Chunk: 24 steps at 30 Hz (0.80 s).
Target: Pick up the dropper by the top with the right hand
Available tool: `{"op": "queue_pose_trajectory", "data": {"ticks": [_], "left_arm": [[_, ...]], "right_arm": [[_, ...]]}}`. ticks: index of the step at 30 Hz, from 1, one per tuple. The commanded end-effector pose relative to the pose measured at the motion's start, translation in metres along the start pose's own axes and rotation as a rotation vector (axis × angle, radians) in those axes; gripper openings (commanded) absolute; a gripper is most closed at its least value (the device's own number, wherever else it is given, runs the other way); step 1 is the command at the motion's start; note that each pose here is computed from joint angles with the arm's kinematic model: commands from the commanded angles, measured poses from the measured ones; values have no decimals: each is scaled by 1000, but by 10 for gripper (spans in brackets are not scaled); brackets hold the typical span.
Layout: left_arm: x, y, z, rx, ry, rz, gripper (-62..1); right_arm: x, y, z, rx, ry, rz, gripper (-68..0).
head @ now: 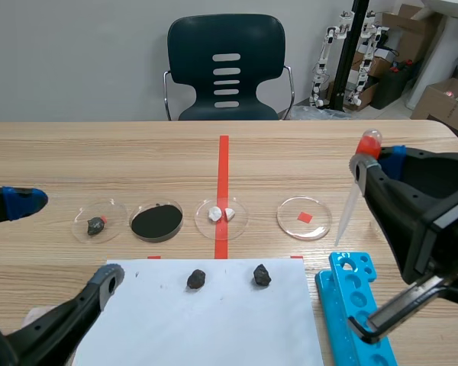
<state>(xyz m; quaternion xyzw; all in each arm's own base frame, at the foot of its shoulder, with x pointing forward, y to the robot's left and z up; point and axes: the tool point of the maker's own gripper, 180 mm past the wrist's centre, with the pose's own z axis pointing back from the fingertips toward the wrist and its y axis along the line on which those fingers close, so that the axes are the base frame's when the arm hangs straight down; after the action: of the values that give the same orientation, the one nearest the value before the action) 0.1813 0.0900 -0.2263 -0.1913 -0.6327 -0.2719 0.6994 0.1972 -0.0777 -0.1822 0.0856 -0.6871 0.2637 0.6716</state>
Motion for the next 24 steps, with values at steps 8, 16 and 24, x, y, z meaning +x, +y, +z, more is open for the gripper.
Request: {"op": "queue_pose_trajectory", "data": {"ticks": [8, 16, 24], "left_arm": [[11, 4, -1, 20, -50, 27, 14], [11, 4, -1, 20, -50, 27, 14], [13, 5, -1, 26, -59, 41, 14]], "right_arm": [[7, -1, 0, -4, -25, 0, -673], [7, -1, 0, -4, -25, 0, -673], [7, -1, 0, -4, -24, 0, -673]]}}
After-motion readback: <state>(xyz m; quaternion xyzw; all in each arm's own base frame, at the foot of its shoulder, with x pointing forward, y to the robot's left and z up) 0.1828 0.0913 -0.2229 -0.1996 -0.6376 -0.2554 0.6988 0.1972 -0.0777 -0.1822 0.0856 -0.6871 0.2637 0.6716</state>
